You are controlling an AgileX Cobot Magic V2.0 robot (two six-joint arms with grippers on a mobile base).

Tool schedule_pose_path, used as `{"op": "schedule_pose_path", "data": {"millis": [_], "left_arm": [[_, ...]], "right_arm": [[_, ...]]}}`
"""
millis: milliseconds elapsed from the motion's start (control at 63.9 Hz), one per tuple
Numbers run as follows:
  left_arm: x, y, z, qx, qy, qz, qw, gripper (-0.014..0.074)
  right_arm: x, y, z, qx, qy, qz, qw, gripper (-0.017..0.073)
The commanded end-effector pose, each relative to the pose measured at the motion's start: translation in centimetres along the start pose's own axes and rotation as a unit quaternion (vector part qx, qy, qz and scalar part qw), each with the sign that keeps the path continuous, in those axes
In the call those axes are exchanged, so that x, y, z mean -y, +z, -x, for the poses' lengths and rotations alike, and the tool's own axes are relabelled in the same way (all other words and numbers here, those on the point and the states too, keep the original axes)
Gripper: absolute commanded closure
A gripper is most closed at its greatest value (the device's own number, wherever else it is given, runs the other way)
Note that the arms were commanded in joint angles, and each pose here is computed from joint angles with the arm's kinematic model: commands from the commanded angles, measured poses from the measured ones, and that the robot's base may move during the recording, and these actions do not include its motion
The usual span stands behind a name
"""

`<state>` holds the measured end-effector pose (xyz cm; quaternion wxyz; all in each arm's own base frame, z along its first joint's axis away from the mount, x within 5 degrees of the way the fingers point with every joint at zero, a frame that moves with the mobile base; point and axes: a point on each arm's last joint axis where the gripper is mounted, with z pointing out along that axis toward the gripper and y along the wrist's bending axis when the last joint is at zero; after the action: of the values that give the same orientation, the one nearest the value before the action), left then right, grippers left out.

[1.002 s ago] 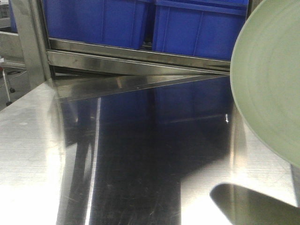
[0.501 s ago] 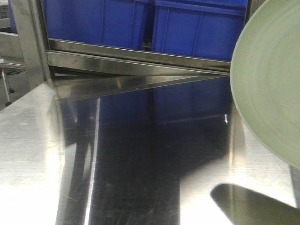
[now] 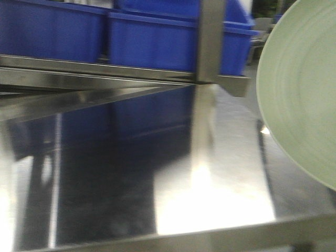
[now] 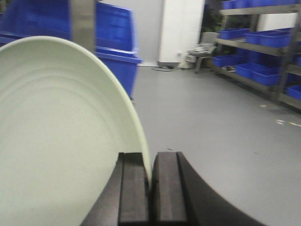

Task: Place green plate on second shelf with right arm
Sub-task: 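Drive the base to the blue-bin rack holding the plate in the right gripper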

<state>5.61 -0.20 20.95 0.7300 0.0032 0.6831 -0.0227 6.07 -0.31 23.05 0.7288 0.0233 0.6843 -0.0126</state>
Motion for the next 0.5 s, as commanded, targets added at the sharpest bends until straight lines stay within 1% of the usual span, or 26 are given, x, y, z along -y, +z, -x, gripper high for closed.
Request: {"op": "schedule_pose_path", "data": {"millis": [0,485], "left_arm": [[-0.02,-0.06,-0.58,0.029,-0.004,-0.001,1.0,0.0463],[-0.02,-0.06,-0.58,0.029,-0.004,-0.001,1.0,0.0463]], "right_arm": [[0.07,-0.12,2.17,0.074,0.006,-0.005,0.997,0.0504],[0.07,-0.09,2.16,0.073,0.006,-0.005,0.997,0.0504]]}}
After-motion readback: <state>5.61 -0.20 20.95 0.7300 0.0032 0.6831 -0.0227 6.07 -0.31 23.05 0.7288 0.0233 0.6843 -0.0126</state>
